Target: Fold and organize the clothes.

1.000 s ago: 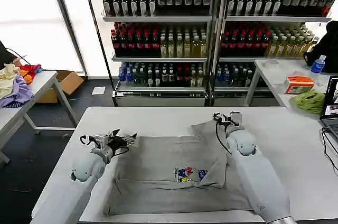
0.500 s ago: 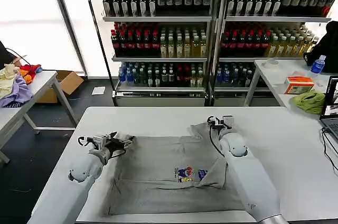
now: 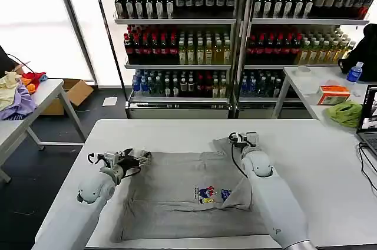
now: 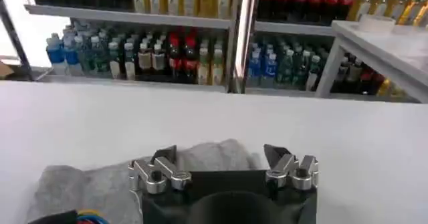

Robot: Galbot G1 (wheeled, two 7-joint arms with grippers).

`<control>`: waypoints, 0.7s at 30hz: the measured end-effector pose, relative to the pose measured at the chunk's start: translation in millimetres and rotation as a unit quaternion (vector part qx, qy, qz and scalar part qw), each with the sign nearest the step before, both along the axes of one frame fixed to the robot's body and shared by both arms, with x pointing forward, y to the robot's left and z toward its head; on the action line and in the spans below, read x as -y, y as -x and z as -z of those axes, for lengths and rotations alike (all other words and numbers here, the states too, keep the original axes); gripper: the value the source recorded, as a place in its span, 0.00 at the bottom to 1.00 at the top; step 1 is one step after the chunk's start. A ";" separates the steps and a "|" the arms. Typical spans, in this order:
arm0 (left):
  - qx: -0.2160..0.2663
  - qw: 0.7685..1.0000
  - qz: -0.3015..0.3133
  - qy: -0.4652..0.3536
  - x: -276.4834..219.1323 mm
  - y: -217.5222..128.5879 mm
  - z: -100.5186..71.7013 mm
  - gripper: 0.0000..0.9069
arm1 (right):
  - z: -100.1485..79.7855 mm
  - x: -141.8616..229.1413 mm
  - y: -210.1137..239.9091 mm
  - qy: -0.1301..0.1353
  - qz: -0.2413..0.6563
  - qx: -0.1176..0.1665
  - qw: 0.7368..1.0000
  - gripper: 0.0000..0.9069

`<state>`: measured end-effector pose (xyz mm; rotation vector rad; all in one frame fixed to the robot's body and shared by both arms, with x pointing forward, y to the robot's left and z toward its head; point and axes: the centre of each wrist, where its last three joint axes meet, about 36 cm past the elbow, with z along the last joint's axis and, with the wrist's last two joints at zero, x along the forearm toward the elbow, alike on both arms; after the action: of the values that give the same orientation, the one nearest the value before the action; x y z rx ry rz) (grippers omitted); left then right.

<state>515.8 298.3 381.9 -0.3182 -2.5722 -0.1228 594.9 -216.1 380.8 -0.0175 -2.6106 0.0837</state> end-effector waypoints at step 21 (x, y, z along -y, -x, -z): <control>-0.004 1.000 0.008 0.013 10.4 13.1 6.8 0.00 | 6.8 4.4 27.6 -0.002 0.002 -0.004 1.000 0.00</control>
<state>502.7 287.9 375.2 -0.3476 -2.5665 -0.0929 567.3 -220.4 374.0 -0.0208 -2.6030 0.0758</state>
